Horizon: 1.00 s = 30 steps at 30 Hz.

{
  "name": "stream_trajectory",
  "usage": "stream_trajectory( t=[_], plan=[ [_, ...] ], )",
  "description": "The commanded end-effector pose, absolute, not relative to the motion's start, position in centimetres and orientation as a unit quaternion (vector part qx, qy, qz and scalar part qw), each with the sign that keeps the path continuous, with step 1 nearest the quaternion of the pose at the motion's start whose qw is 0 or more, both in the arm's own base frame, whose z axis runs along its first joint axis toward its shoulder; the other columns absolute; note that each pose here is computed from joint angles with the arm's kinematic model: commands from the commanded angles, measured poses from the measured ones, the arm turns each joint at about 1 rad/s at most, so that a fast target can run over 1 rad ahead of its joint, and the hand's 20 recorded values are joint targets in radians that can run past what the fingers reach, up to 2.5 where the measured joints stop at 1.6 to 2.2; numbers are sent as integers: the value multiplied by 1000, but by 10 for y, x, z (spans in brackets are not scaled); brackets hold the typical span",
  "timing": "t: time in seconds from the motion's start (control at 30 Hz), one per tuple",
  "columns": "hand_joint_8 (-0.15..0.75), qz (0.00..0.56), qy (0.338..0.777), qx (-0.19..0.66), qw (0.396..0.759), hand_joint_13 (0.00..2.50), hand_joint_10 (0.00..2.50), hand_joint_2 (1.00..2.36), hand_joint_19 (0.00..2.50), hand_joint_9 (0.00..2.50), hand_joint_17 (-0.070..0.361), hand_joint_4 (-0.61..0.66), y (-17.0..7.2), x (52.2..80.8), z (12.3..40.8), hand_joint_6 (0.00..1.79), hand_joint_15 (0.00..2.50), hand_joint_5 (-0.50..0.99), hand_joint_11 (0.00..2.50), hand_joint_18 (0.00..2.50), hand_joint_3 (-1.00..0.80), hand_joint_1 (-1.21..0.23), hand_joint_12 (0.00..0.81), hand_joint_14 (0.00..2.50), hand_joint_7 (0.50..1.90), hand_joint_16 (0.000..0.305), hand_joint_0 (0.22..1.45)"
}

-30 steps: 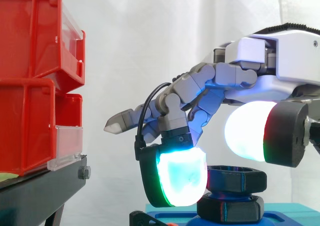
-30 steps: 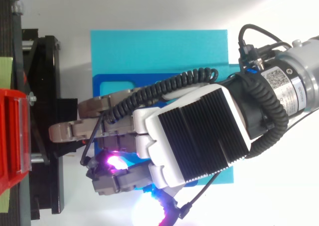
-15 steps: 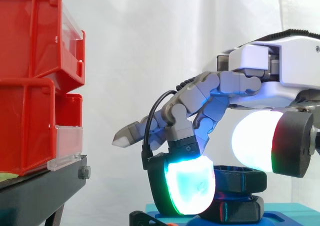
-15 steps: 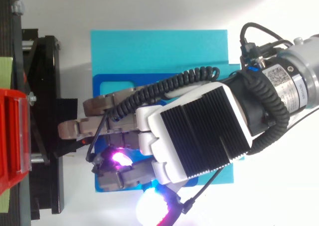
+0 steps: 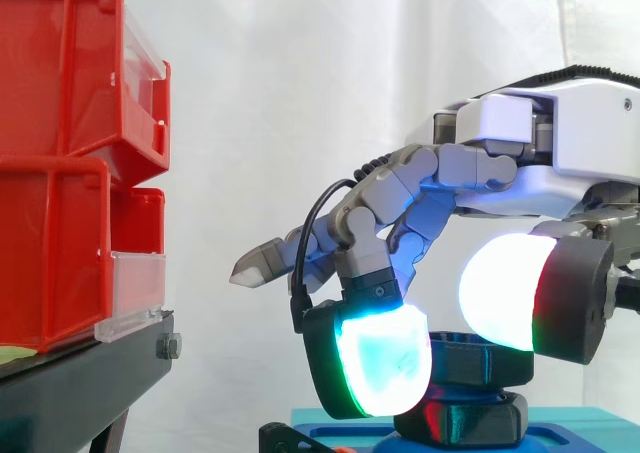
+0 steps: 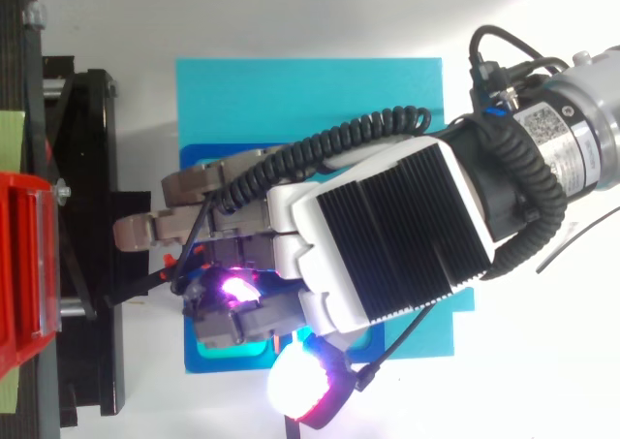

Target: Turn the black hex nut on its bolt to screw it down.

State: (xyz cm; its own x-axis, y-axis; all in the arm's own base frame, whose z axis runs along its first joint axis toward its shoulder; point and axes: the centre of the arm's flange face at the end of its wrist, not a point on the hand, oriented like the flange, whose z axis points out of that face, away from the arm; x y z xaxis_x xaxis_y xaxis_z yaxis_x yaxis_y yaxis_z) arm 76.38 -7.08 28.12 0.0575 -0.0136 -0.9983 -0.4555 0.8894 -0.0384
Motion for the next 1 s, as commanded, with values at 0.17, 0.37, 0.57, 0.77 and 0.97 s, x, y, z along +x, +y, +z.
stream_trajectory(
  t=[0.17, 0.37, 0.57, 0.77, 0.97],
  plan=[
    [318, 158, 661, -181, 711, 448, 7, 1000, 320, 968, 117, 182, -85, 762, 282, 801, 0, -63, 244, 541, -500, -179, 356, 0, 1054, 52, 504],
    [318, 155, 655, -182, 717, 447, 9, 1000, 329, 967, 118, 167, -94, 762, 284, 788, 0, -59, 244, 530, -500, -139, 358, 0, 1057, 52, 502],
    [320, 154, 651, -185, 720, 448, 7, 1000, 330, 973, 117, 181, -109, 760, 285, 775, 0, -58, 248, 532, -500, -140, 356, 0, 1067, 52, 507],
    [316, 150, 646, -189, 724, 451, 6, 1000, 327, 972, 117, 185, -121, 758, 286, 766, 0, -57, 242, 536, -500, -141, 356, 0, 1073, 52, 509],
    [316, 155, 639, -199, 727, 454, 7, 1000, 324, 971, 116, 179, -134, 754, 287, 754, 0, -56, 242, 535, -500, -144, 355, 0, 1074, 52, 510]
  ],
)
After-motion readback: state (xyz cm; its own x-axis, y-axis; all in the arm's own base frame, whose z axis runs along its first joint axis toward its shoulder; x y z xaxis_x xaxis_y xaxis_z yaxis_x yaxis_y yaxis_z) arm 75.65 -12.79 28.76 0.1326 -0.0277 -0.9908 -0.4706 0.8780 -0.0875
